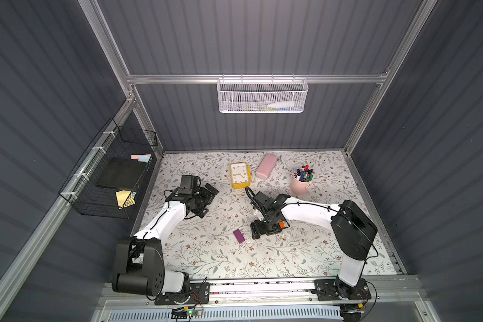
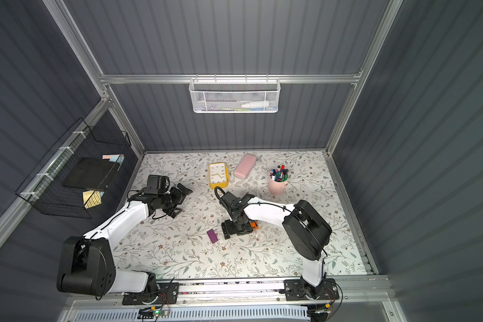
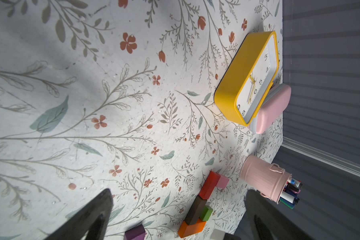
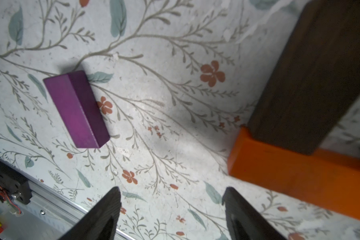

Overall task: Assemble the number 6 with building blocks
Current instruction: Adjust the building block at the center of the board.

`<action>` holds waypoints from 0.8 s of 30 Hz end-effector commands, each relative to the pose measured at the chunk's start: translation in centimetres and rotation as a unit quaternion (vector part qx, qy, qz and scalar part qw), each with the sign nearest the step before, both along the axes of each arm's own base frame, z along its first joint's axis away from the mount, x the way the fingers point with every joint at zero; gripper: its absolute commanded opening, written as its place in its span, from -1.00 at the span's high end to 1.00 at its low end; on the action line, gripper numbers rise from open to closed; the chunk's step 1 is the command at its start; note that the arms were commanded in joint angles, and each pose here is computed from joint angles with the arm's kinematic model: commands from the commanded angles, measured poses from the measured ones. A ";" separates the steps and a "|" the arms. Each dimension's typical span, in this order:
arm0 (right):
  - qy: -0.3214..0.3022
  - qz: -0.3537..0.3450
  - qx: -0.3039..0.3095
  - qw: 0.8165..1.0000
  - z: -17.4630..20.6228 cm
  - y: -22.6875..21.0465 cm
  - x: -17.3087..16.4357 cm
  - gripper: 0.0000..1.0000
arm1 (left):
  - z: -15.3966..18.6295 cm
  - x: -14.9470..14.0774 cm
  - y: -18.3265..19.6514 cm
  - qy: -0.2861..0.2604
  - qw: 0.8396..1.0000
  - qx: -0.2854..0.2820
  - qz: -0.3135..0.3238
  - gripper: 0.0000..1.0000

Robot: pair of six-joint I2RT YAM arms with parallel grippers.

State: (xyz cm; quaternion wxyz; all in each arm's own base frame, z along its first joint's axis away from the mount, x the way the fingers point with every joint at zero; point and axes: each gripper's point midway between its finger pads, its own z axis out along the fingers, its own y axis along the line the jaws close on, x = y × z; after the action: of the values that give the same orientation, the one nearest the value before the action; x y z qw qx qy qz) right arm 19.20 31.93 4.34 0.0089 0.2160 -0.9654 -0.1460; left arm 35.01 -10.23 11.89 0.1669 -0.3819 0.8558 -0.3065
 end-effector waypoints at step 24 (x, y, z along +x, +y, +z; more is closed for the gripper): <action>-0.055 0.103 -0.007 0.993 0.7 7.3 1.7 -0.40 | 1.8 -1.4 4.7 -0.006 0.997 0.015 0.072 -0.99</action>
State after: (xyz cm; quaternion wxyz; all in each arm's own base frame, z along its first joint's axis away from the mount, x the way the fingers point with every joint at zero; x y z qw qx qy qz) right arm 21.12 39.26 5.15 -0.0347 0.3057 -0.9416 -0.1368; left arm 34.78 -6.15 14.01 0.2056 -0.4282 0.8280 -0.2980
